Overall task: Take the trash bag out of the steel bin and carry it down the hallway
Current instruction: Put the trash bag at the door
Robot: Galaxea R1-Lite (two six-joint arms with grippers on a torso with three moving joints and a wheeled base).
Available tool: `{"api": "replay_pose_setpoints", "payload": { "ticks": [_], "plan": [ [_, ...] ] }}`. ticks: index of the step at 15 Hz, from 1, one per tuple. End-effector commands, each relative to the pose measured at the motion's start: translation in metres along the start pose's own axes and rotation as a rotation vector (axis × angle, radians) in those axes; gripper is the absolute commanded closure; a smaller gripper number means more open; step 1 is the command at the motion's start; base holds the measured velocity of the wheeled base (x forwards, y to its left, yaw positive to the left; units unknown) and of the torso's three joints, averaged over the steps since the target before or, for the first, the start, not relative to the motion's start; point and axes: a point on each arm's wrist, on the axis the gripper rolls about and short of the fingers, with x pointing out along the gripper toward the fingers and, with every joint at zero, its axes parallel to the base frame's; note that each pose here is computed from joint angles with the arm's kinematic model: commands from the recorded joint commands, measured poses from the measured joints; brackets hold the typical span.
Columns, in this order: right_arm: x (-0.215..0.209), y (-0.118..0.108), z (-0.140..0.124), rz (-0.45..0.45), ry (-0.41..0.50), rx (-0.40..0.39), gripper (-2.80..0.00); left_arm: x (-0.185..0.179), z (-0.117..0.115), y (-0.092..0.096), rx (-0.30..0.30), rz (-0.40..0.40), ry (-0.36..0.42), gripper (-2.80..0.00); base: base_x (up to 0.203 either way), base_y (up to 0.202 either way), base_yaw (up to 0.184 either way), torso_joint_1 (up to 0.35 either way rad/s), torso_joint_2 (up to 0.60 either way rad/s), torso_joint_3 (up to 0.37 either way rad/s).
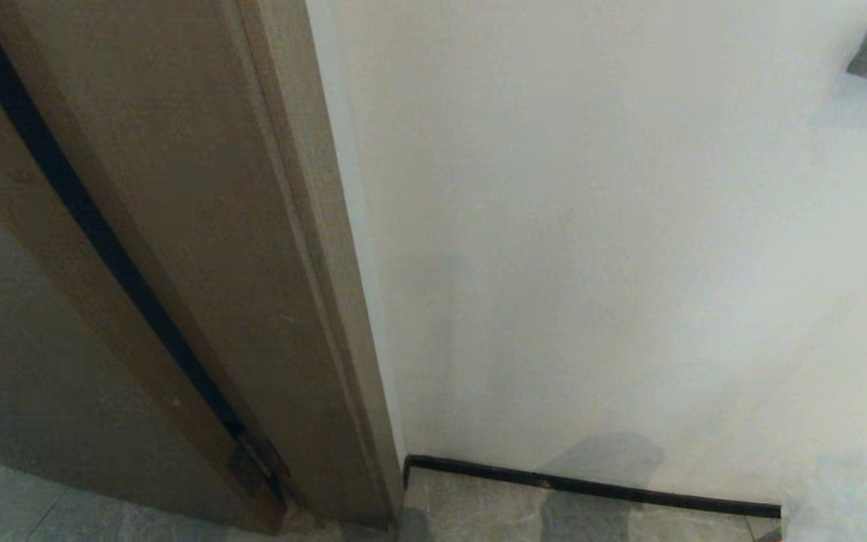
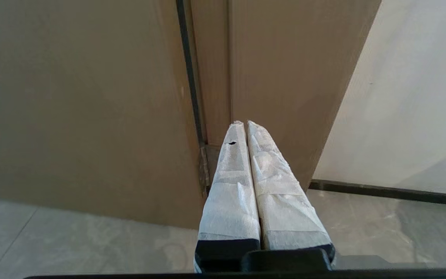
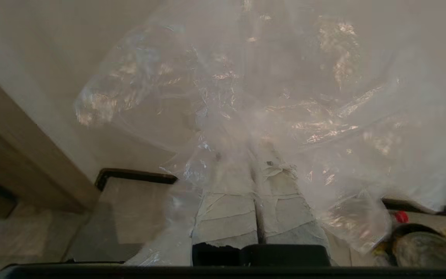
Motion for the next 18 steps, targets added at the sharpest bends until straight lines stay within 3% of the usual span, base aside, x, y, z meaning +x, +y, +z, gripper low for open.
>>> {"api": "replay_pose_setpoints", "payload": {
  "ticks": [1,9,18],
  "plan": [
    [0.0002,0.0000,-0.0004,-0.001,0.003,0.000,0.00,0.0000,0.0000,0.0000,-0.001,0.000,0.000,0.00,0.000,0.000,0.000,0.000,0.00,0.000],
    [0.0001,-0.0001,0.0000,-0.004,0.001,0.007,0.00,0.0000,0.0000,0.0000,-0.002,0.001,0.000,0.00,0.000,0.000,0.000,0.000,0.00,-0.009],
    [0.0001,-0.0001,-0.0001,-0.004,0.002,0.005,0.00,0.0000,0.0000,0.0000,-0.002,0.000,0.000,0.00,0.000,0.000,0.000,0.003,0.00,-0.179]
  ]
}}
